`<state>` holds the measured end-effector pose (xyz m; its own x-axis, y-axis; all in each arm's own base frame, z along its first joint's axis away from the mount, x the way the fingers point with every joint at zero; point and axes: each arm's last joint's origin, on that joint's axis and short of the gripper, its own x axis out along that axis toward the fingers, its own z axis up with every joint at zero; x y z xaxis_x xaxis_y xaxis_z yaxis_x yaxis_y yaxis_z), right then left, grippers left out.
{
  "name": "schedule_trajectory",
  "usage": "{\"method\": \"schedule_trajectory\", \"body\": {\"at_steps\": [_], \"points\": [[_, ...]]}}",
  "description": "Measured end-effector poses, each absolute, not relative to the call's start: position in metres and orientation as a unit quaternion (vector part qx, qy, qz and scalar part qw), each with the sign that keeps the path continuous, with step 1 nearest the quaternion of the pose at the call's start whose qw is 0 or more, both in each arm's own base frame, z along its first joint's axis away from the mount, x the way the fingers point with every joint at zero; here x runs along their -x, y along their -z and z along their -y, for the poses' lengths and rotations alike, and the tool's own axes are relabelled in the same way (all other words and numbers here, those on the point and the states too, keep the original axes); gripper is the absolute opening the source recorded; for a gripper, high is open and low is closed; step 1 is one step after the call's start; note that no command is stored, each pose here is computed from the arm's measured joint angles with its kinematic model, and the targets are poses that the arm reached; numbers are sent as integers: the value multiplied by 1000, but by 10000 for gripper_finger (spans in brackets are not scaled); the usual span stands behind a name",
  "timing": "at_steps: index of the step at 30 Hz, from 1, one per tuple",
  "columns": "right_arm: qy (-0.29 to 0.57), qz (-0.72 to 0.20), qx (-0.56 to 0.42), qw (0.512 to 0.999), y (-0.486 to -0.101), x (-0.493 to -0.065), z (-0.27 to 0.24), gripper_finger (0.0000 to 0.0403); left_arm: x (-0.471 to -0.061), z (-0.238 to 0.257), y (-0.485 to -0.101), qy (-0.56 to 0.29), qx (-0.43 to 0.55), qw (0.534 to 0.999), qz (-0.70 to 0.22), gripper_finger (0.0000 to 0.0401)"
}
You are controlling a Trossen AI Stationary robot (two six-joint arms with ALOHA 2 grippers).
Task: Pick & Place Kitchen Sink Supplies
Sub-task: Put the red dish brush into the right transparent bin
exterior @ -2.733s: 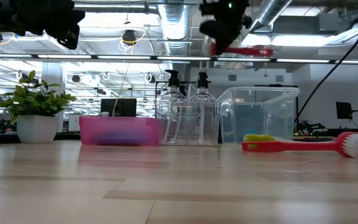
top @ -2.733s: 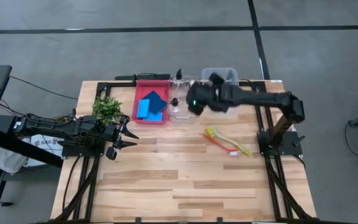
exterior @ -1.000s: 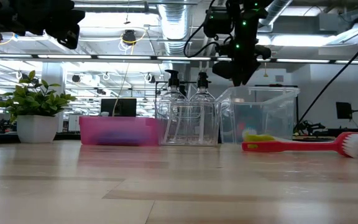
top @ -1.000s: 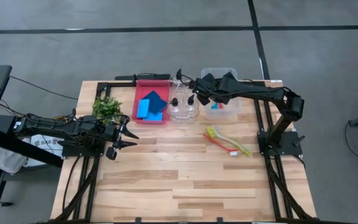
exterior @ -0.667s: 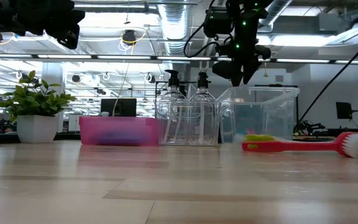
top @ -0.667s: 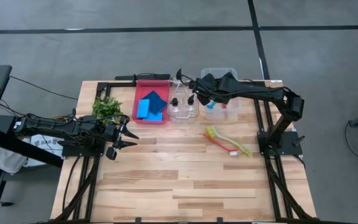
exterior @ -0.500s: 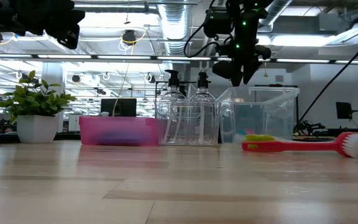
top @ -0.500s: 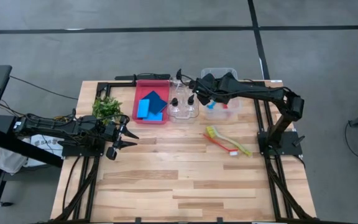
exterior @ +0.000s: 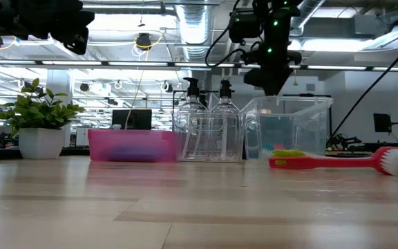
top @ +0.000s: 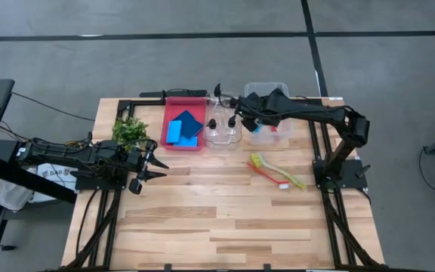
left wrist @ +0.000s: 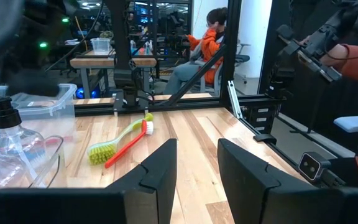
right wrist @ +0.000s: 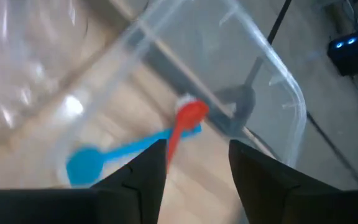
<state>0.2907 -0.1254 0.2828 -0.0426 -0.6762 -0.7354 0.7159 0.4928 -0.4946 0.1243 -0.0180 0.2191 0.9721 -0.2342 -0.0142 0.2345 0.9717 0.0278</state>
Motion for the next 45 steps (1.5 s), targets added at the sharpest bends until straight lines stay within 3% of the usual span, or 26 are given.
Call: {"method": "schedule_trajectory", "body": {"at_steps": [8,18,23,35,45], "points": [[478,-554,19,681,-295,-277,76,143,-124,18,-219,118,-15,993,-6,118],[382,-507,76,769,-313,-258,-22,138,-126,18,-217,118,-15,993,-14,118],[325,-486,97,806,-288,-235,-62,137,-127,18,-218,118,-15,993,-12,118],[303,-426,4,853,-180,-188,-104,128,-127,18,-218,118,-14,993,-9,118],[304,-404,-35,862,-165,-188,-106,128,-128,18,-218,118,-13,993,-7,118]]}}
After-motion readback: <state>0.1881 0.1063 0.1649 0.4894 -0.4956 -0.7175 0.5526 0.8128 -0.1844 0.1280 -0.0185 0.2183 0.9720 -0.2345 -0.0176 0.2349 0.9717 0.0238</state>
